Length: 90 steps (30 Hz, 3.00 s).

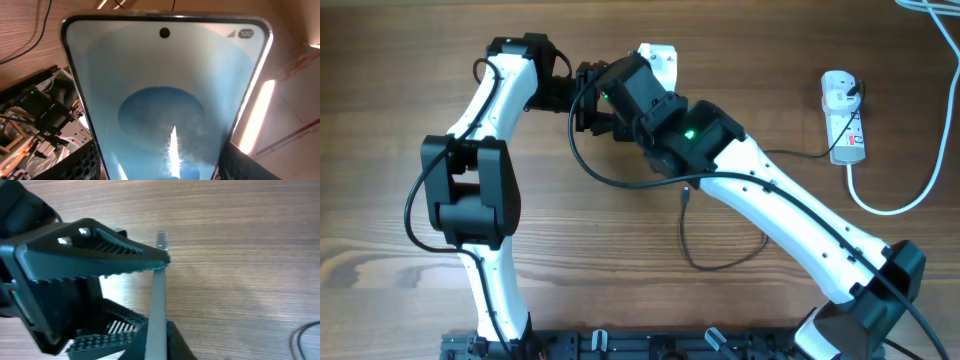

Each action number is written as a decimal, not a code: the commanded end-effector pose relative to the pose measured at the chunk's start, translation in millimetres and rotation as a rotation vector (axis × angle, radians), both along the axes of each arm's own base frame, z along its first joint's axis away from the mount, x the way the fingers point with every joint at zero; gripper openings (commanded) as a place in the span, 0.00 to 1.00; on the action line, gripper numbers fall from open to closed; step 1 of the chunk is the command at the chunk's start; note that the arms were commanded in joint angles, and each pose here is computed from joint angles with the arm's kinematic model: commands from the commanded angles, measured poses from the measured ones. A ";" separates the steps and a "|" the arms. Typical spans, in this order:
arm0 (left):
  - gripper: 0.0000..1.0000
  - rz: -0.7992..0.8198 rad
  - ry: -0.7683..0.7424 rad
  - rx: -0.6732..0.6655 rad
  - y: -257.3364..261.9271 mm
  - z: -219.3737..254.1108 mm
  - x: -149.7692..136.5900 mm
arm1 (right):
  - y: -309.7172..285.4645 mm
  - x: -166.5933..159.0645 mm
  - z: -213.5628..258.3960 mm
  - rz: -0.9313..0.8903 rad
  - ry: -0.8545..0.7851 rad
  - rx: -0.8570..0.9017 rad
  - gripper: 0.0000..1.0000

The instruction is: Plug charger to phone and switch on socket

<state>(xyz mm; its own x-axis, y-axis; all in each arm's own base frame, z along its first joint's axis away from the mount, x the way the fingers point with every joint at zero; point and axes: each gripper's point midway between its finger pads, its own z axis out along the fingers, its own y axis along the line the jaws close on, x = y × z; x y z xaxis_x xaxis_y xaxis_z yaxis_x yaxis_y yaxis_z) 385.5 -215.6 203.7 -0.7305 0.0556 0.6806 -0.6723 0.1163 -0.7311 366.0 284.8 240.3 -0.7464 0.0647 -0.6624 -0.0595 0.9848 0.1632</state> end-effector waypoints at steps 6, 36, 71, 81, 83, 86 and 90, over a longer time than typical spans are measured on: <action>0.67 0.005 -0.013 -0.055 -2.6 14.1 3.3 | 4.5 5.7 3.6 -0.067 -0.003 0.072 0.04; 0.50 0.007 0.062 -0.047 -2.6 14.2 3.0 | -26.7 -7.2 31.4 -1.011 0.176 0.925 0.04; 0.04 0.009 0.081 -0.044 -1.7 14.4 2.0 | -39.4 -6.8 54.6 -0.762 0.063 0.728 0.98; 0.04 0.013 0.033 -0.047 0.1 13.3 6.3 | -150.4 -34.3 138.9 -0.535 -0.167 0.469 1.00; 0.04 0.012 0.011 -0.050 0.1 13.3 6.3 | -185.1 -43.6 137.5 -0.540 -0.170 0.352 1.00; 0.04 0.011 -0.038 -0.052 0.1 12.8 6.2 | -226.2 -57.5 124.3 -0.581 -0.117 0.221 1.00; 0.04 0.009 -0.100 -0.059 0.1 12.7 6.2 | -236.5 -65.2 98.7 -0.460 0.021 0.106 1.00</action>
